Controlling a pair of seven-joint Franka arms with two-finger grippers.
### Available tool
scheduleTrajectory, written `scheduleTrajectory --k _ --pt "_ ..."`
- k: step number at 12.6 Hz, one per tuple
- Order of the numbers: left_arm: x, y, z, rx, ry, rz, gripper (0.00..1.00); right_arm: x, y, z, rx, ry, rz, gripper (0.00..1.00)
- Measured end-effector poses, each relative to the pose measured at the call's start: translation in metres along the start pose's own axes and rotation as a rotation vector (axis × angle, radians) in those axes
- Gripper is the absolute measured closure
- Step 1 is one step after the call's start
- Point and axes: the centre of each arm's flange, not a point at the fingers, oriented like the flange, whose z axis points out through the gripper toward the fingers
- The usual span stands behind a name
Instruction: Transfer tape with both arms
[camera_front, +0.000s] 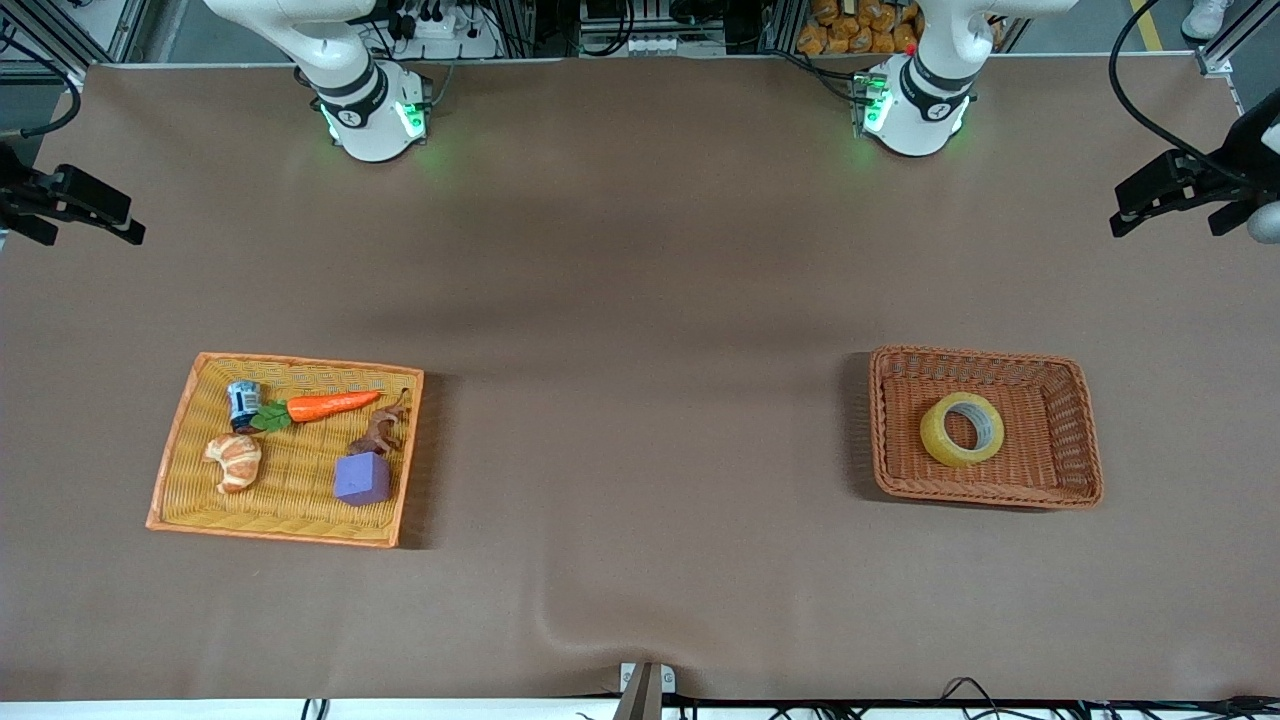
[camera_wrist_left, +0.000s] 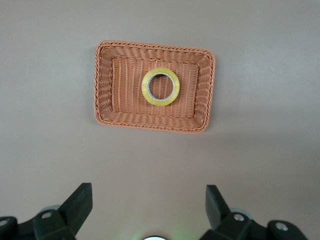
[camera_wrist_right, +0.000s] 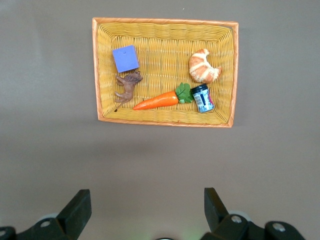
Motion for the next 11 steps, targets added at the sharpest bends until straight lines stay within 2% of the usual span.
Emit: scheduleTrajectory --k 4,11 --pt "-0.001 0.005 0.003 0.001 -0.010 0.009 0.00 -0.001 -0.002 -0.022 -0.009 0.046 -0.004 0.00" --pt "0.005 0.017 0.019 0.017 -0.040 0.030 0.00 0.004 -0.005 -0.015 -0.011 0.031 -0.009 0.00"
